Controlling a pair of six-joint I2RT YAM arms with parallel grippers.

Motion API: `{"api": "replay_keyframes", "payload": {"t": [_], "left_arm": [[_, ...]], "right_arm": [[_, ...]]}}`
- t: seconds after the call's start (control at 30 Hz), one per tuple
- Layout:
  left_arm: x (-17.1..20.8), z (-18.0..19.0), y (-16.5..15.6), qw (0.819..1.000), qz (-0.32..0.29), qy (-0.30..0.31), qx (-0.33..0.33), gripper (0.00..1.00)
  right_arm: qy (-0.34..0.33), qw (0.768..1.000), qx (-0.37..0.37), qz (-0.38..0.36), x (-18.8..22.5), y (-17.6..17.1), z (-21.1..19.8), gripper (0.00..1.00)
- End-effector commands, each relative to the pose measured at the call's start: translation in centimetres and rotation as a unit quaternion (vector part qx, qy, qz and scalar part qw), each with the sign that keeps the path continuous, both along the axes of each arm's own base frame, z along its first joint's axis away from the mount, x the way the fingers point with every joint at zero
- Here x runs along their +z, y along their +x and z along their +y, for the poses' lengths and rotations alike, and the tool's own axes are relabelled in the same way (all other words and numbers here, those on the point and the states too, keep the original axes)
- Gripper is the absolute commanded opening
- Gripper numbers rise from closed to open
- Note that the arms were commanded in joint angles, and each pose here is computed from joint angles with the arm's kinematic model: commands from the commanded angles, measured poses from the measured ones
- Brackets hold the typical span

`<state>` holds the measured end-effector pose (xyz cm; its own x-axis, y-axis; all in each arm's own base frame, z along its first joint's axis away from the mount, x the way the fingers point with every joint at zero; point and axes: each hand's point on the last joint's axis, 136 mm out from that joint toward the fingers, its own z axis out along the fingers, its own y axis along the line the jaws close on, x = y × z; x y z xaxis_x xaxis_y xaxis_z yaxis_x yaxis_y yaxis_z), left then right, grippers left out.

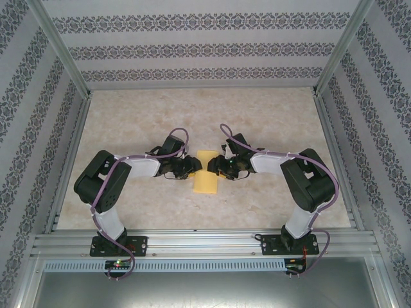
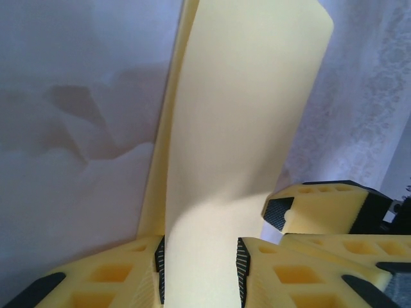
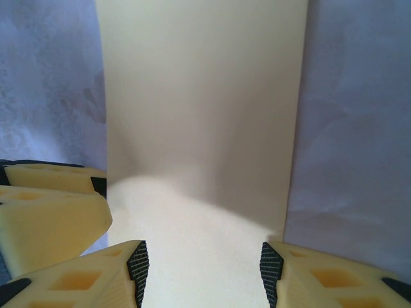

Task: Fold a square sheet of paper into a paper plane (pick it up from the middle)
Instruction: Fold the triangle a second time at the center of the table.

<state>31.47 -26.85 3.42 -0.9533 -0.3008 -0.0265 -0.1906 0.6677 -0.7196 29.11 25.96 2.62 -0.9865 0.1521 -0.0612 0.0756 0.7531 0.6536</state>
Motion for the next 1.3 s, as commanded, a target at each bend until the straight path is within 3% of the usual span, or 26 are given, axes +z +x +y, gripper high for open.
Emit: {"api": "replay_keyframes", "payload": {"t": [0.0,0.33,0.63,0.73,0.9,1.1,1.27], "left_arm": [[0.9,-0.9,0.0,1.000,-0.014,-0.022,-0.006,0.36],[0.8,-0.7,0.0,1.000,-0.012,-0.022,0.000,0.32],[1.2,-0.4,0.0,1.000,-0.022,-0.016,-0.004,0.16],[1.4,-0.4,0.1,1.000,-0.026,-0.014,-0.008,0.15],[1.8,-0.5,0.2,0.999,-0.028,-0.014,-0.012,0.15],[1.7,-0.4,0.2,1.000,-0.026,-0.012,-0.012,0.13],[1.7,-0.5,0.3,1.000,-0.024,-0.014,-0.011,0.13]], "right_arm": [[-0.055,0.997,-0.021,0.043,-3.4,-1.6,-2.6,0.54],[0.005,1.000,-0.010,0.001,-0.5,-0.2,-1.0,0.55],[0.019,0.991,-0.016,-0.131,5.0,1.2,-1.7,0.57],[-0.005,0.979,0.032,-0.199,5.8,-0.1,-1.4,0.57],[-0.077,0.934,0.145,-0.316,6.3,-3.5,0.5,0.57],[-0.176,0.835,0.261,-0.452,6.8,-6.8,3.1,0.58],[-0.191,0.811,0.275,-0.480,6.6,-7.0,4.6,0.56]]}}
